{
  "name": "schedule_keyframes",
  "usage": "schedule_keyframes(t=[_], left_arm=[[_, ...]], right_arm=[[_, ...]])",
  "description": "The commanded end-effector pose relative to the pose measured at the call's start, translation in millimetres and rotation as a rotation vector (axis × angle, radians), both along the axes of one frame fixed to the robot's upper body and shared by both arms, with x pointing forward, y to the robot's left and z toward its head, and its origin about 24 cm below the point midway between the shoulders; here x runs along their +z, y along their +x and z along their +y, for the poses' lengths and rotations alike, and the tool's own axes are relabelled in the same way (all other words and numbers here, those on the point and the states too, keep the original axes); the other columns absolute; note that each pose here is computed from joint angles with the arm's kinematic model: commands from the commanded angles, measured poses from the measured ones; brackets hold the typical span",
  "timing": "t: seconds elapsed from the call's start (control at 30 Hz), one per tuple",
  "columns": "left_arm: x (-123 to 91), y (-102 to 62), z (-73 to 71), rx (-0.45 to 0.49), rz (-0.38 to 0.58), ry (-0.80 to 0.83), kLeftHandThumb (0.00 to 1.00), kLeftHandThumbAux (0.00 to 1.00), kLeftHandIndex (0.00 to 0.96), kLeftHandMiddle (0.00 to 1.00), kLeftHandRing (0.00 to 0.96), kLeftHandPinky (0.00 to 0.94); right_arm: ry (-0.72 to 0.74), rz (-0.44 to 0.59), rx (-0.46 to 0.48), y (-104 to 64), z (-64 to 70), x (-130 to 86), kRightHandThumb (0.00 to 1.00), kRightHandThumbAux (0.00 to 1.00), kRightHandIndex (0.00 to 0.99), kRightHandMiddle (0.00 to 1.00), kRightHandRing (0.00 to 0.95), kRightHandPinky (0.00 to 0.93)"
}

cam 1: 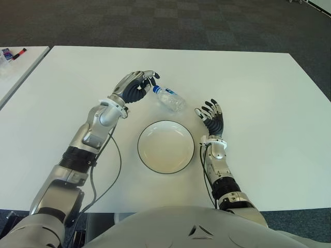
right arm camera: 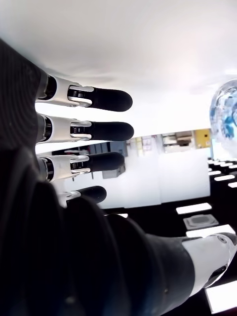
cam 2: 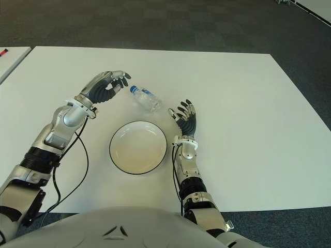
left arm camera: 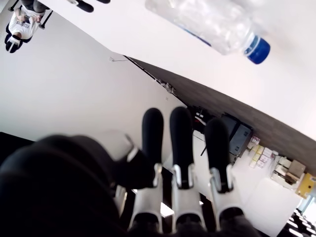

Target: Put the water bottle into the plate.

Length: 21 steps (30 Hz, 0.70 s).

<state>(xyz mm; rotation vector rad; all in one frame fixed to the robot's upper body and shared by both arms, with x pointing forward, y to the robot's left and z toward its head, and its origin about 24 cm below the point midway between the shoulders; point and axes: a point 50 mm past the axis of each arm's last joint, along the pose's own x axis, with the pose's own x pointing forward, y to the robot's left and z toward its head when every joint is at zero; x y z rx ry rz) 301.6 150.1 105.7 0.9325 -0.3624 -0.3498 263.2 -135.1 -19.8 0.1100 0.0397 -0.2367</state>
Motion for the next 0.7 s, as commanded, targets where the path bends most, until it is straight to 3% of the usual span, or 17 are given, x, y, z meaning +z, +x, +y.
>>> schedule_keyframes(t=[0.03,0.43,0.7], left_arm=[[-5.6,-2.6,-0.6,0.019,0.031,-0.001,0.856,0.661,0.407,0.558,0.725,0.722],[-9.7,-3.9,-3.1,0.030,0.035,-0.003,0.862,0.656,0.421,0.601,0.751,0.744],[-13.2,-3.9,-3.7,0.024,0.041,-0.018,0.858,0.659,0.410,0.572,0.749,0.735]], right_arm=[[0.060,0.023,0.009,1.3,19.9,-1.1,0.622,0.768,0.135,0.240,0.269,0.325],[0.051,0.029,0.003,1.7,18.6,-2.2,0.598,0.771,0.136,0.242,0.269,0.320],[0.048,0.030,0.003,2.0,17.6,-2.8,0.595,0.761,0.142,0.244,0.275,0.331]])
